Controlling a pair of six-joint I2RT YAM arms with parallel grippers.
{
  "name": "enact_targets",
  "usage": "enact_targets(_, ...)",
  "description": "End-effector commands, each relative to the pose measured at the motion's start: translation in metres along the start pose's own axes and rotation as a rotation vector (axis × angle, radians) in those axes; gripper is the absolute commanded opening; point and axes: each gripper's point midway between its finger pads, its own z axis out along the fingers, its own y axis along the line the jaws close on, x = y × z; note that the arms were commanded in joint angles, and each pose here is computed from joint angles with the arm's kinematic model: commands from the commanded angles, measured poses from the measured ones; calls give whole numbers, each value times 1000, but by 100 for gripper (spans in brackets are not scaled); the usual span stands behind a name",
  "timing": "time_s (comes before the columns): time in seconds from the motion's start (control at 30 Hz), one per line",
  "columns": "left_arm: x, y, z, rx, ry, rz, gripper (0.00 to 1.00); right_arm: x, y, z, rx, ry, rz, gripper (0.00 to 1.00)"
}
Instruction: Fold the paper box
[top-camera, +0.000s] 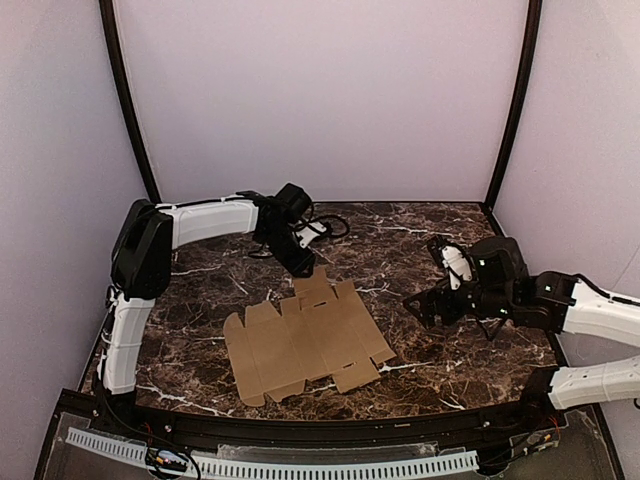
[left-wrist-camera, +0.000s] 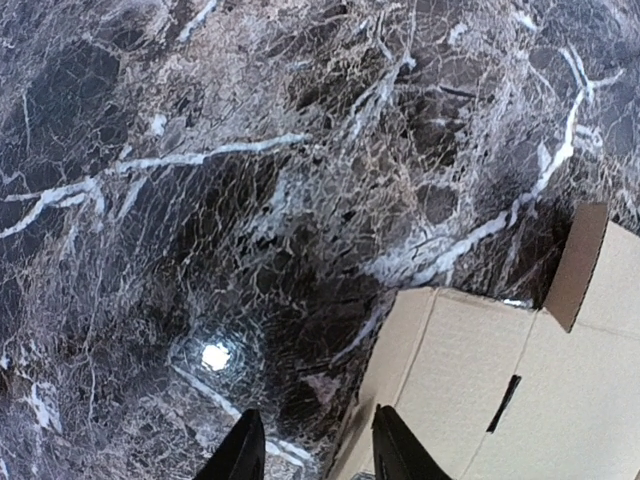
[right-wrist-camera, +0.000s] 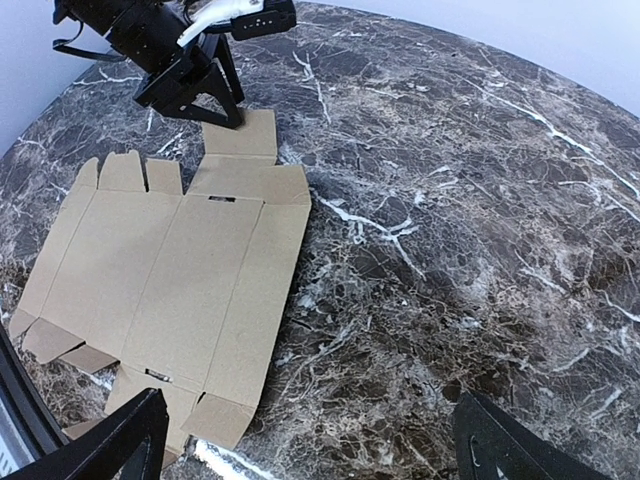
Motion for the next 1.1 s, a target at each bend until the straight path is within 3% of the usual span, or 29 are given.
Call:
enact_targets(0.0, 5, -1, -6, 16, 31, 16, 36, -11, 9, 7, -40, -16, -18, 98)
enact_targets(0.3, 6, -11, -4, 79, 26, 21, 18, -11, 11, 14, -42, 9, -23, 99)
enact_targets(0.5, 10, -11, -2, 83, 36, 23, 1, -11, 9, 15, -32, 15, -16, 99)
enact_targets(0.8, 13, 1, -15, 10, 39, -49, 0, -17, -9, 14, 79, 15, 24, 99)
enact_targets(1.07, 47, 17, -39, -144, -19, -296, 0, -26, -13, 25, 97, 97, 86, 99)
